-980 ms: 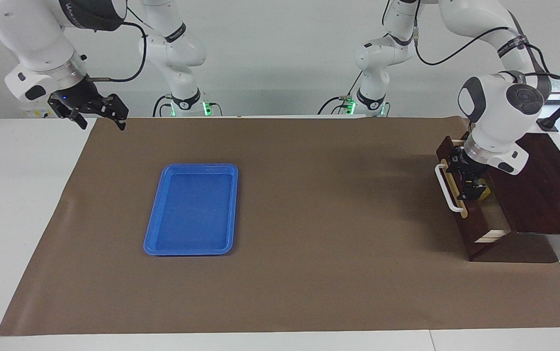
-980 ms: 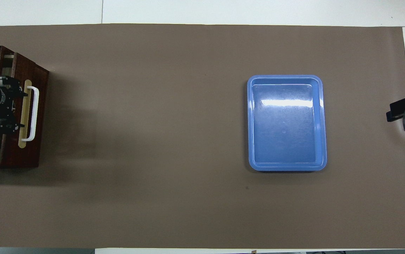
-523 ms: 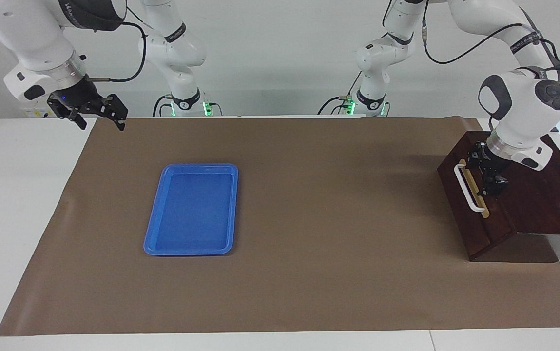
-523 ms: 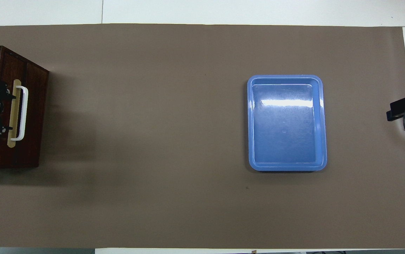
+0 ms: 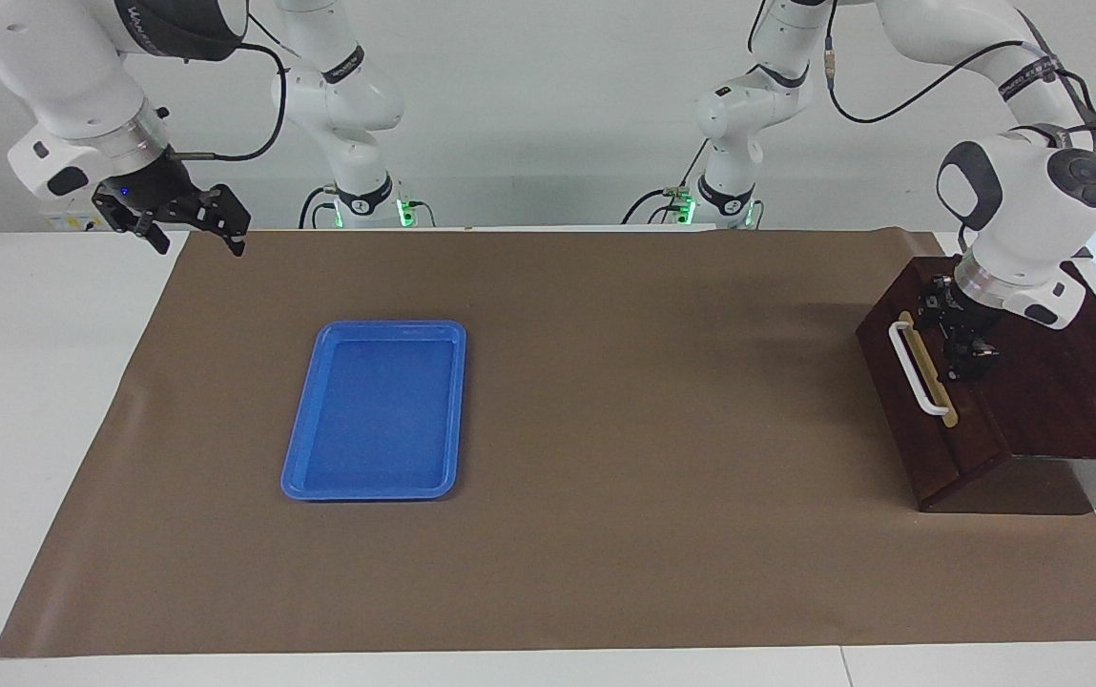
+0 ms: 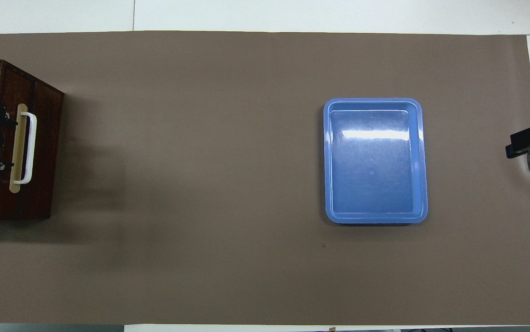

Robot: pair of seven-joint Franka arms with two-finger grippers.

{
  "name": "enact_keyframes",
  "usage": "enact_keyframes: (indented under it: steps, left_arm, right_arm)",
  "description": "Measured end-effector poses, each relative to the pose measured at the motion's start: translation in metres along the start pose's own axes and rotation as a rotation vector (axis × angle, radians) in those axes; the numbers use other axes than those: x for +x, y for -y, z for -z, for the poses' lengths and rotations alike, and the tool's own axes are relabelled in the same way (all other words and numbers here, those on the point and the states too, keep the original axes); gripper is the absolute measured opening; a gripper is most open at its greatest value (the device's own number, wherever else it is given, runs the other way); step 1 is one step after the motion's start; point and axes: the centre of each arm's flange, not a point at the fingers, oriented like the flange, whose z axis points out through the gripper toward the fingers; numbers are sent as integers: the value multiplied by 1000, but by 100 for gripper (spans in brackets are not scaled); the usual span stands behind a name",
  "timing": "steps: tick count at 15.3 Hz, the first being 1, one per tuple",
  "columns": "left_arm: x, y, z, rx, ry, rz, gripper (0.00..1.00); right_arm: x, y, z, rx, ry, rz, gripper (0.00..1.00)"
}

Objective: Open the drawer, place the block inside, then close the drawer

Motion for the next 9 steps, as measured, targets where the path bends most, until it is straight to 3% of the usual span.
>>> enact_keyframes:
  steps: [5,9]
  left_arm:
    - [-24,-20,63,-134,-9,-34,100]
    - [-55,-24,83,-158,-8,-155,100]
  right_arm:
    - [0,0,0,0,0,0,100]
    - [0,0,0,0,0,0,100]
